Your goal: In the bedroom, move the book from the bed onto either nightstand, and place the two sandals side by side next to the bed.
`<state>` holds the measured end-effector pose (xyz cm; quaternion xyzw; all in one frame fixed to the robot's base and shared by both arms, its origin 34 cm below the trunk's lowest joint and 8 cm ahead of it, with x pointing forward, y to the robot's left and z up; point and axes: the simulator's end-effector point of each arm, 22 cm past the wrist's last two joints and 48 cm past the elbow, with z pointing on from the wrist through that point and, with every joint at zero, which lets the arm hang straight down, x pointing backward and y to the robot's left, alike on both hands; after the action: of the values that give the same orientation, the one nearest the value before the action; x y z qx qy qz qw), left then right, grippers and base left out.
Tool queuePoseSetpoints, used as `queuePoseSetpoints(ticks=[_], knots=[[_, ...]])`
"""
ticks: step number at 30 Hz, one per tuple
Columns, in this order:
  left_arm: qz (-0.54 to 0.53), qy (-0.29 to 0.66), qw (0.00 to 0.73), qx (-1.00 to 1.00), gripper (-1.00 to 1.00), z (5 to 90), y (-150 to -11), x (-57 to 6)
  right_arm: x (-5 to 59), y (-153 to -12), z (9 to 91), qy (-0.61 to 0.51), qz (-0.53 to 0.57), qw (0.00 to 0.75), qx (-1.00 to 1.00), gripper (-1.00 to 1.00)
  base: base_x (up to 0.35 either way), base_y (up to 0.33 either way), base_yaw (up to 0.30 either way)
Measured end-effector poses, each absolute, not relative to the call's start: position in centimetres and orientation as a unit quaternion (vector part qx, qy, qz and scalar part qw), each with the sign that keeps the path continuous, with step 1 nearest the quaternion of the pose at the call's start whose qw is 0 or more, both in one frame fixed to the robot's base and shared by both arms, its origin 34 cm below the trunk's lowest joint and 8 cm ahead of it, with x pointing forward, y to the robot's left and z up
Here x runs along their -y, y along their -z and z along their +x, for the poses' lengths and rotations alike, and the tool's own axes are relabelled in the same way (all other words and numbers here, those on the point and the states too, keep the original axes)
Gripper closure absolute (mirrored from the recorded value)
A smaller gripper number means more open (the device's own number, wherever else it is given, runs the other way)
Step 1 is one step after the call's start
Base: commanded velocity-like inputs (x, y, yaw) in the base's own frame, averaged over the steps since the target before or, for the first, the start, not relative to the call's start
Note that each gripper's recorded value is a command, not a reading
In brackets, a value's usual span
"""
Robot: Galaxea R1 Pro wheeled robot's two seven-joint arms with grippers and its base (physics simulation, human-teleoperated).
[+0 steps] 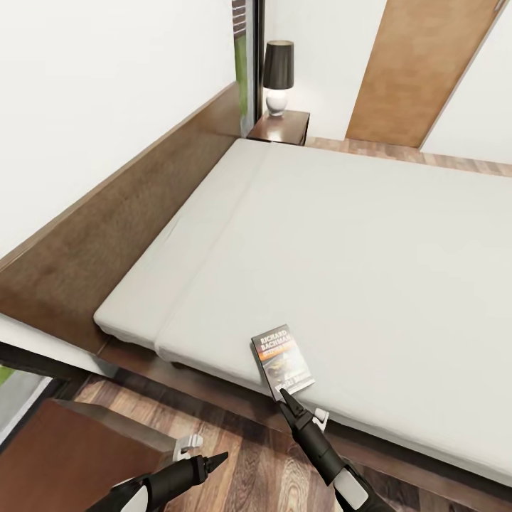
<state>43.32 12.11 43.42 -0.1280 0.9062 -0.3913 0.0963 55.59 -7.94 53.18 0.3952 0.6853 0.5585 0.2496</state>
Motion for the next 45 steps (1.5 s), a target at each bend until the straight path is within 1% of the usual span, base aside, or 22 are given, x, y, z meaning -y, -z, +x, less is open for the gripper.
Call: queuePoseSetpoints(ticks=[45], knots=[[-0.128,0.392,0.097,-0.906,-1.0,43.1,-40.6,-12.1,7.9,-50.3,55.4,-0.559,0.395,0.25,-0.685,-1.0,0.0,0.0,0.0]])
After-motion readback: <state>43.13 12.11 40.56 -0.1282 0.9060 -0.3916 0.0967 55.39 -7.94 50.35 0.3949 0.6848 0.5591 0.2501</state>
